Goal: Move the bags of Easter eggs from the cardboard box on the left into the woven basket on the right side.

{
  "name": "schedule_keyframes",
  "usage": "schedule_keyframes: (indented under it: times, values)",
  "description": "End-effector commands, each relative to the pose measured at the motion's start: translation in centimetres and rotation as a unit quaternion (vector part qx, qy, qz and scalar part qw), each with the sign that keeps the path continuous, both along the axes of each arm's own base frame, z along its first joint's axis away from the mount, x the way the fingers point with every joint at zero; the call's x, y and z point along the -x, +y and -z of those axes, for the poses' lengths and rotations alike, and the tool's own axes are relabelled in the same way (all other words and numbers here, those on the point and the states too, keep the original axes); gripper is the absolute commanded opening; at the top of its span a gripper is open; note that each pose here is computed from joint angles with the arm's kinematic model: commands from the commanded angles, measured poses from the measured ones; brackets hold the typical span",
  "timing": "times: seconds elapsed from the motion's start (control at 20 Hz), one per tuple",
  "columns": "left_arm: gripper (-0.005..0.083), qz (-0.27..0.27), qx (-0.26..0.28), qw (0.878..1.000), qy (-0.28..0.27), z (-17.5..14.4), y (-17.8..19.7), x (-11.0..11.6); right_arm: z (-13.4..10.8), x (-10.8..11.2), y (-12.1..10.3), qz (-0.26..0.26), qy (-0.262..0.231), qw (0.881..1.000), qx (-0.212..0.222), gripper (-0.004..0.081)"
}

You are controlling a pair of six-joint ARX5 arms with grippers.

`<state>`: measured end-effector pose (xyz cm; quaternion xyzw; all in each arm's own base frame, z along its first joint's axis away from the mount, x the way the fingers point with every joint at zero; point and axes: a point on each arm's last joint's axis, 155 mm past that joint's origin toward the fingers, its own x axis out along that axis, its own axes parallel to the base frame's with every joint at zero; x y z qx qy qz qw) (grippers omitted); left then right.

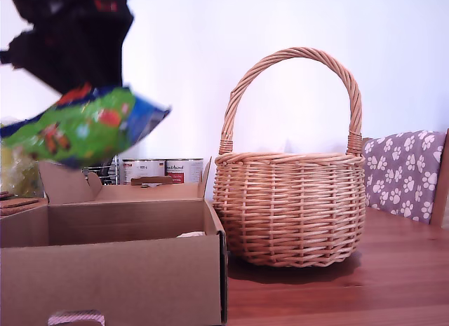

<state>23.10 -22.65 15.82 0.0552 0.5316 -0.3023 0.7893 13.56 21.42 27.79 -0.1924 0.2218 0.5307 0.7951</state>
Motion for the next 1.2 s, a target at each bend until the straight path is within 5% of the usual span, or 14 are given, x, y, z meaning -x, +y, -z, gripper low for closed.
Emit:
schedule_keyframes:
  times: [0.0, 0.35, 0.7, 1.15]
  values:
    - [0.0147, 0.027, 0.035, 0.999, -0.029, -1.8, -1.6, 0.1, -1.4, -0.6, -0.4, 0.016, -0.032, 0.999, -0.014, -0.0013]
    - [0.0147, 0.088, 0.114, 0.985, -0.093, -5.2, -6.7, 0.8, -3.8, -3.3, -5.4, 0.158, -0.093, 0.983, -0.028, -0.0013]
    - [0.0147, 0.130, 0.168, 0.965, -0.156, -7.8, -10.7, 0.5, -4.1, -2.7, -7.7, 0.194, -0.100, 0.975, -0.033, -0.0013]
    - [0.0147, 0.149, 0.219, 0.944, -0.198, -5.0, -18.1, -3.4, -4.2, -2.6, -7.7, 0.194, -0.101, 0.975, -0.034, -0.0013]
